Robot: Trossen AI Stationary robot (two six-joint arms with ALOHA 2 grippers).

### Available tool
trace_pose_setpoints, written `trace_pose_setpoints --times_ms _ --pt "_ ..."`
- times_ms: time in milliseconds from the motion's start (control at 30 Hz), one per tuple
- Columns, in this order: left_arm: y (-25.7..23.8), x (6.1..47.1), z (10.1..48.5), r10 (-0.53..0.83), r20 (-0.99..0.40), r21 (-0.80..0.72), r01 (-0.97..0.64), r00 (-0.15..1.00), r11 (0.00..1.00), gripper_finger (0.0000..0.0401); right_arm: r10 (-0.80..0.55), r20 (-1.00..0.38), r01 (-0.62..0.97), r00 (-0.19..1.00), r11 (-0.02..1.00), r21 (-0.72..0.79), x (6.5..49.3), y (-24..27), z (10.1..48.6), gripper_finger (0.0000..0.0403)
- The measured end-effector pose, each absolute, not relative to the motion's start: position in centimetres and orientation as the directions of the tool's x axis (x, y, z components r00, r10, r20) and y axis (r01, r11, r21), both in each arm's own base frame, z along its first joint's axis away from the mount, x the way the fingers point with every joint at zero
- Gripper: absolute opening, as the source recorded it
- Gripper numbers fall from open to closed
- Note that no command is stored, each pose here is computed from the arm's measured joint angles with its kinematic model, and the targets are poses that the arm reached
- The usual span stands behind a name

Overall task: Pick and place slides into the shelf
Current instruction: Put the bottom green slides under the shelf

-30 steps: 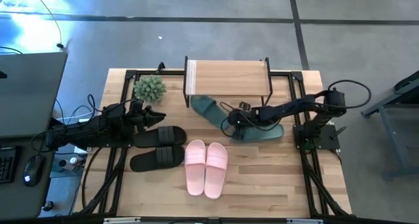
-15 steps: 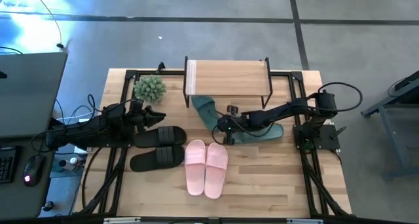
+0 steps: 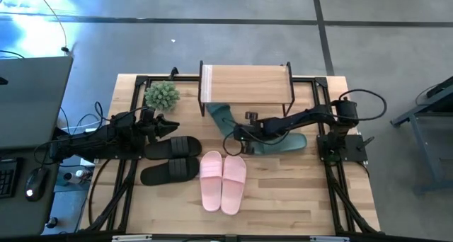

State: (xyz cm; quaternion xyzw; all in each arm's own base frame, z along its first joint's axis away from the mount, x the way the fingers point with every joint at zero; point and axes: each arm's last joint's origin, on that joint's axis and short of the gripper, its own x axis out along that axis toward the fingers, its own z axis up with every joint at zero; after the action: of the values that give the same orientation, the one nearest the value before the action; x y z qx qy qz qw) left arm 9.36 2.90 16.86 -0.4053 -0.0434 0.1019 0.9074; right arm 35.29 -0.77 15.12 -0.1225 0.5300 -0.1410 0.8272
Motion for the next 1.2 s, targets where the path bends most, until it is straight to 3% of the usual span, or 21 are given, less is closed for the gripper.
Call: trace_pose_setpoints --times_ms 400,1200 --pt "2.9 9.4 16.9 0.220 -0.004 -0.744 -0.150 0.975 0.651 0.0159 -0.374 -0.847 0.094 0.378 0.926 -0.367 35.8 -2.6 13.7 0.0000" --pt "2.9 9.4 16.9 0.220 -0.004 -0.744 -0.150 0.976 0.651 0.0159 -0.189 -0.765 0.008 0.616 0.972 -0.234 38.1 -4.2 14.0 0.0000"
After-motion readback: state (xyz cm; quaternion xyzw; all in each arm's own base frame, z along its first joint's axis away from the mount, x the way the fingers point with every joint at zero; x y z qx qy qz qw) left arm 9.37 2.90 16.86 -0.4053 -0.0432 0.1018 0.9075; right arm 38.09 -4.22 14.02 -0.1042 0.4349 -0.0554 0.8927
